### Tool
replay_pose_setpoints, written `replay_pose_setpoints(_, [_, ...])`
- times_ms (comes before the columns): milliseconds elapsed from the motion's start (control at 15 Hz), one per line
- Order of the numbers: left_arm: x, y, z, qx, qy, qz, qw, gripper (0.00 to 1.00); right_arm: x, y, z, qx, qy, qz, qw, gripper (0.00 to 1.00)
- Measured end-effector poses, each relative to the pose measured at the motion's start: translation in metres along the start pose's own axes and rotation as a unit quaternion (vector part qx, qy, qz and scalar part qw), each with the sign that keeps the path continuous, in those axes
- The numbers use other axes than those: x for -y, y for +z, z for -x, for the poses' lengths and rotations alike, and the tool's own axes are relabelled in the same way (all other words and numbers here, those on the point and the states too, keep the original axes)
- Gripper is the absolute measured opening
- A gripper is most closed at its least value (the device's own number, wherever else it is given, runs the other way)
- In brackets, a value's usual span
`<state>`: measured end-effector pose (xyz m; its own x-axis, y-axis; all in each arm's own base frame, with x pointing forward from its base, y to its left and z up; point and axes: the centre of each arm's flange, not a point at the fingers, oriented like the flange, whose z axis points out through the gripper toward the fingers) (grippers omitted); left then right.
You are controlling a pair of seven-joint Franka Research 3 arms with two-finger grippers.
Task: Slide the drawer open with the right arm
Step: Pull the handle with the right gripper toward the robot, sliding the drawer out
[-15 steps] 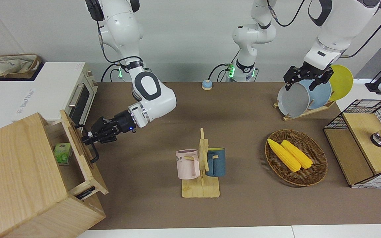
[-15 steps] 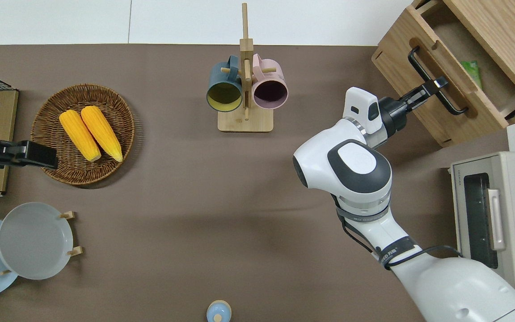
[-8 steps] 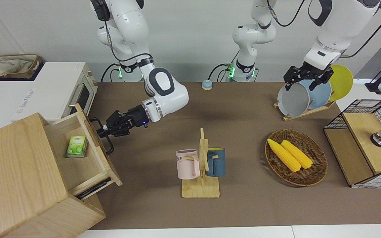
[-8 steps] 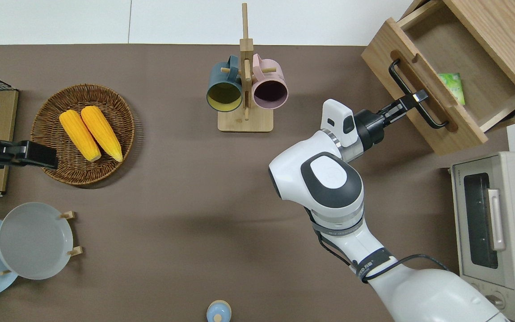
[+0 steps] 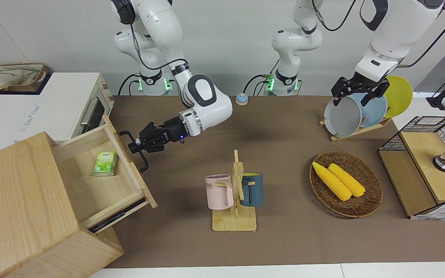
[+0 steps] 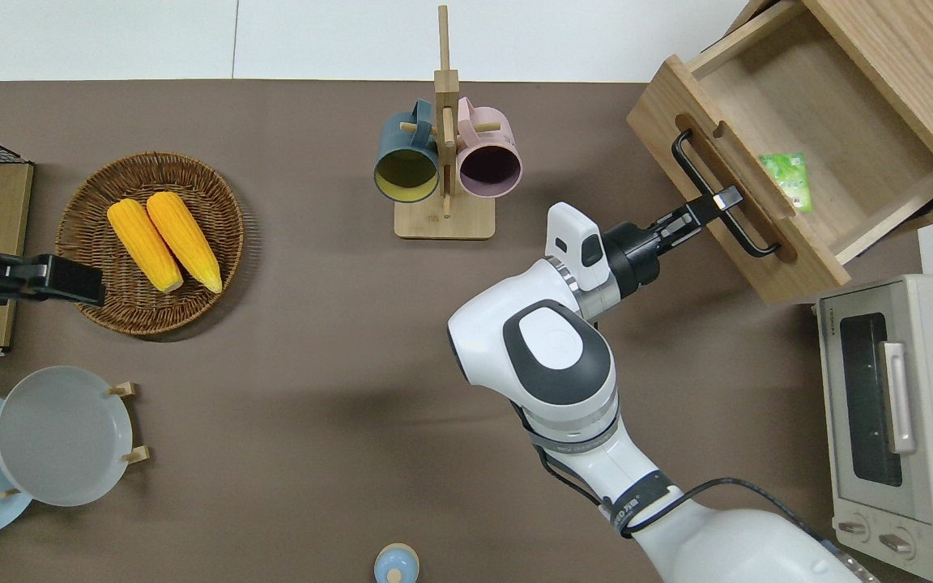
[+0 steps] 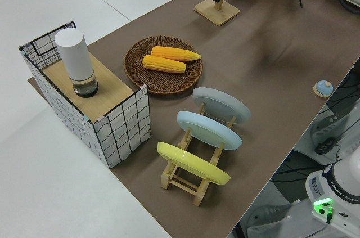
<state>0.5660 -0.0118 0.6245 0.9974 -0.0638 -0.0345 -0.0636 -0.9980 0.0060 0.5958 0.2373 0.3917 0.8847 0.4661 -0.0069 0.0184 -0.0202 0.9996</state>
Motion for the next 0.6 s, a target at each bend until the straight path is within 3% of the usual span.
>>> replay_pose_setpoints(600, [0.0, 0.0, 0.0, 0.0, 0.0, 0.0, 1.0, 1.0, 0.001, -0.055, 0.006, -0.001, -0.003, -0.005, 1.0, 0.18])
